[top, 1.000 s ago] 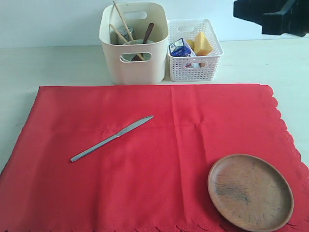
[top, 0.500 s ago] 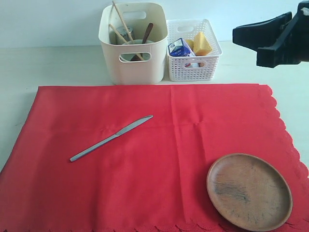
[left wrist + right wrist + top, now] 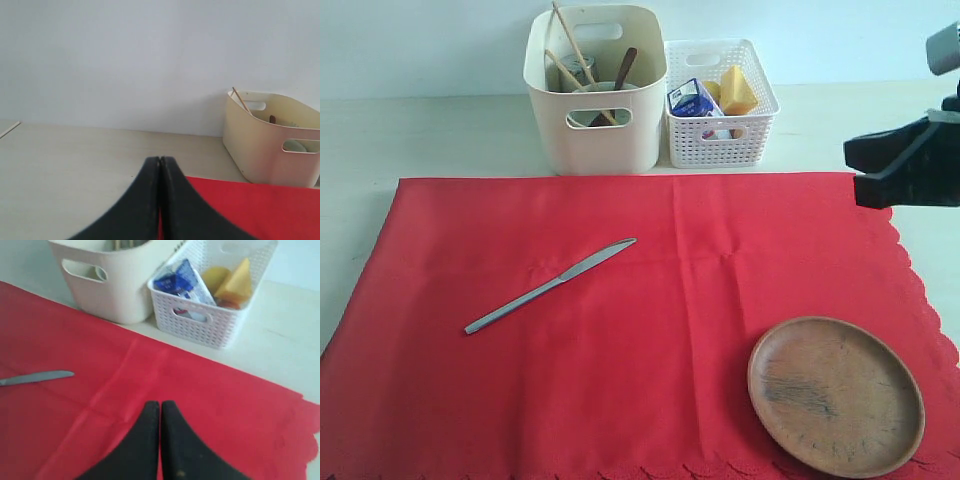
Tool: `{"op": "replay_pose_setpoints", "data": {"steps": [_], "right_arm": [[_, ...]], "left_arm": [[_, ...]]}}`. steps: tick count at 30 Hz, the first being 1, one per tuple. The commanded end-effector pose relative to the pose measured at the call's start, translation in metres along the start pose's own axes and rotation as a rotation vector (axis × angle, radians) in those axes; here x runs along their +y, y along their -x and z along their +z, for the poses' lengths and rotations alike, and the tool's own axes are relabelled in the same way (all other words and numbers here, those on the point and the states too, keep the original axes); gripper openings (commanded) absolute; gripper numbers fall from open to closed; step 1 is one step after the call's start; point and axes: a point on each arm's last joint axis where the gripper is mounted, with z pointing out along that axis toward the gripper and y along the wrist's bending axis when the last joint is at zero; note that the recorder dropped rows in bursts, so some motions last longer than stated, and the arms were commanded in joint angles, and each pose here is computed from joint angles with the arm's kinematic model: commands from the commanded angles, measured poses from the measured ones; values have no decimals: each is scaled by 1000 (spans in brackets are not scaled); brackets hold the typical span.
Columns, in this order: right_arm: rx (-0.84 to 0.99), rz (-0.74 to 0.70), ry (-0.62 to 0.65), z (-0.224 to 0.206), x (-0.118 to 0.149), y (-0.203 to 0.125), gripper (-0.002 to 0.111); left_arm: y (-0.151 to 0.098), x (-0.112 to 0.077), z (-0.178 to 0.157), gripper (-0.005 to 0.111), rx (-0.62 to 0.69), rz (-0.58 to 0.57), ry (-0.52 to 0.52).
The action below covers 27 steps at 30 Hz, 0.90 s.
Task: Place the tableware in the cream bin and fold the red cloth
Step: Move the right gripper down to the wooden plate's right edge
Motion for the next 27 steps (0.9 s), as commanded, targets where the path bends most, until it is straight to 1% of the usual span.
{"op": "replay_pose_setpoints", "data": {"steps": [1,5,11,17,19,20,22,24,27], "right_arm": [[40,5,-65,-1,-5,-11,1],[74,16,-84,1,-6,-20,1],[189,63,-153,9,-14,-45,1],[254,198,-160,20,-17,-58,2],[272,259,-165,23,-18,-62,6],[281,279,-164,25,-18,-64,11],[299,288,-161,27,-19,-67,22],[324,297,-155,30,-19,-73,36],[375,306,-152,33,-18,-84,51]], "left_arm": [[0,0,0,3,-6,-4,-1],[0,0,0,3,-6,-4,-1],[0,0,0,3,-6,-4,-1],[0,0,0,3,-6,-4,-1],[0,0,0,3,-6,-4,-1],[0,0,0,3,-6,-4,-1],[0,0,0,3,-6,-4,-1],[0,0,0,3,-6,-4,-1],[0,0,0,3,-6,-4,-1]]}}
